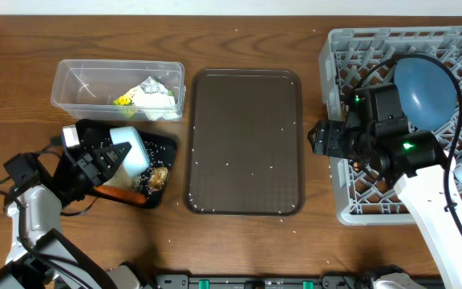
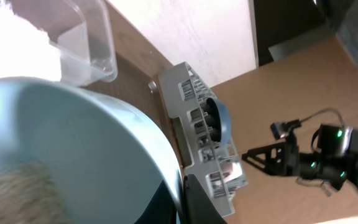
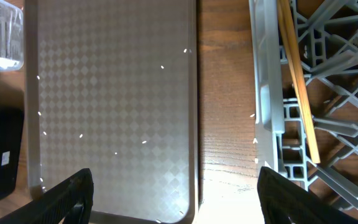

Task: Sort waste into correct bins and load items into the dishwasher rack
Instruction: 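Tip the rice bowl with the left gripper to pour rice onto the black tray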

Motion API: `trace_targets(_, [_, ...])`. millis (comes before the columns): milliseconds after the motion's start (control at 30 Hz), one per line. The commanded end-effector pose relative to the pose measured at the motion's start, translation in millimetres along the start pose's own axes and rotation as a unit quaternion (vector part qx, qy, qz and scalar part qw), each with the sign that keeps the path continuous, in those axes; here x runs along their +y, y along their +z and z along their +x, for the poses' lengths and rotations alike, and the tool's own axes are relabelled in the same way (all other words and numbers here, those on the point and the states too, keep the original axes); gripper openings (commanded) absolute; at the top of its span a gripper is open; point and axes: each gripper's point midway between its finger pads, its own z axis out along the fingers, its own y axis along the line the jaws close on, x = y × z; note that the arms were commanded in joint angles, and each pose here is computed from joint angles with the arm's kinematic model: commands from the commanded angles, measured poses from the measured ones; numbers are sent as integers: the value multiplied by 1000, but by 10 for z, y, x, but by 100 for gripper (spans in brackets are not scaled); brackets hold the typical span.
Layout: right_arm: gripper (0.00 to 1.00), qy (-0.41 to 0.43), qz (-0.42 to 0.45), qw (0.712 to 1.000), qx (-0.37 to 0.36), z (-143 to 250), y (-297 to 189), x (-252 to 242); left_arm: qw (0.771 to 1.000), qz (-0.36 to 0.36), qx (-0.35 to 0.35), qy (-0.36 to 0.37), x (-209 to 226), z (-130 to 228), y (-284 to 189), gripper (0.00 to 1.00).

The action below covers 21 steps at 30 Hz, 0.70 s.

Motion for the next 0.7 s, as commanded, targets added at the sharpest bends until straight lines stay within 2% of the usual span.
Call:
trace_targets(0, [78,-4,3,1000,-9,-46,-28,-25,998,18,-8,52,-31,-6,-10,6])
trace_targets(133, [78,-4,5,1000,-3,-17,-28,-37,999,19,-7,45,-27,14,-9,6])
trace_targets(233, [78,-3,7,1000,1,4,-28,-46,997,5,-3,77,38,16,-6,6])
trace_targets(300, [78,-3,7,1000,1,1,-28,-44,1000,19,-6,17,-16,5,-3,6])
trace_targets(400, [77,-3,7,1000,1,1,-28,-44,998,13,-3,55,5,28,3,6])
trace_targets(567, [78,-3,6,1000,1,3,-28,-44,999,18,-5,25,-17,34,1,6])
trace_targets(667, [78,-3,6,1000,1,4,-28,-43,1000,-4,5,4,59,67,2,6])
